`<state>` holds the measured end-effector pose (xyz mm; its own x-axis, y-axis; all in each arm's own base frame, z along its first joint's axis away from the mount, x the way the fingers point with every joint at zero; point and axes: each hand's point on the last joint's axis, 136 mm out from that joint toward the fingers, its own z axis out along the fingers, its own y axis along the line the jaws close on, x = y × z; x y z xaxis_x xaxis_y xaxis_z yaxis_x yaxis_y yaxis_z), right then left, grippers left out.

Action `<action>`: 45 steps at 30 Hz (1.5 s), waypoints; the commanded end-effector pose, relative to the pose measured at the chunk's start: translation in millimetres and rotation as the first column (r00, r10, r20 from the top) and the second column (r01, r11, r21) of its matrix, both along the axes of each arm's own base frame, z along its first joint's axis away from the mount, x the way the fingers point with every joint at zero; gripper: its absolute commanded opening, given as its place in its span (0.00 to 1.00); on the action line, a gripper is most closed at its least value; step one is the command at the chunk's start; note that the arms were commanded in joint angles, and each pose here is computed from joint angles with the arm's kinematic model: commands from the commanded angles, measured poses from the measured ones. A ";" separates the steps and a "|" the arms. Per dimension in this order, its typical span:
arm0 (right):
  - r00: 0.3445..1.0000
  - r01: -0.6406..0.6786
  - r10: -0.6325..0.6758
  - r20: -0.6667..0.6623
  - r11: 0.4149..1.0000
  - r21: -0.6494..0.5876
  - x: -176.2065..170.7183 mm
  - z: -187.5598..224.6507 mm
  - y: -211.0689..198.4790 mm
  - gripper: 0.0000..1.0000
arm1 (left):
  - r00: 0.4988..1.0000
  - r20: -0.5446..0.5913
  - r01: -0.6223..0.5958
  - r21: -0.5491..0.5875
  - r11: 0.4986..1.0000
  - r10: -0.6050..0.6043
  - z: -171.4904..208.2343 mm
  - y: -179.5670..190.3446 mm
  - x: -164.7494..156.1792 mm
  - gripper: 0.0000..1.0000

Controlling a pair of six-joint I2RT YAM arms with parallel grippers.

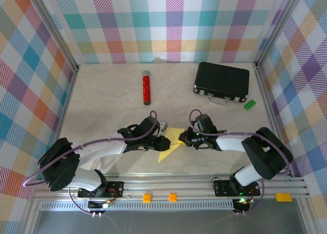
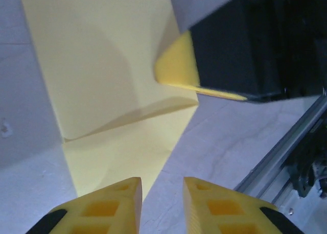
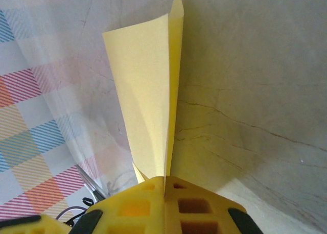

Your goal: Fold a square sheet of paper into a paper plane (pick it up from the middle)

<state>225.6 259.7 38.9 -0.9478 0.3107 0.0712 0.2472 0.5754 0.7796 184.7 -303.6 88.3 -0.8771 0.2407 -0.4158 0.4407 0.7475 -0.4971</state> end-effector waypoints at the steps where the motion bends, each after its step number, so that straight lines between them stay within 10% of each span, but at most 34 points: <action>1: 1.000 -0.001 0.001 -0.014 1.000 0.029 1.8 9.6 6.8 0.05 | 0.986 0.094 0.115 0.217 0.969 -0.138 -17.8 11.7 -14.8 0.28; 25: 0.999 0.013 -0.010 -0.037 0.997 0.074 7.1 20.4 15.4 0.04 | 0.889 0.323 0.038 0.654 0.755 -0.325 -46.5 9.6 -2.5 0.37; 45: 0.999 0.011 -0.007 -0.053 0.997 0.072 5.6 18.8 15.7 0.05 | 0.888 0.322 0.031 0.672 0.740 -0.329 -50.2 10.7 -3.6 0.24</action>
<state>230.0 268.1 51.2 -0.9345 0.3307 0.1319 0.2989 0.5274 0.7953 180.2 -291.9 36.2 -0.5846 0.7022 -0.4065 0.6476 0.7056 0.2875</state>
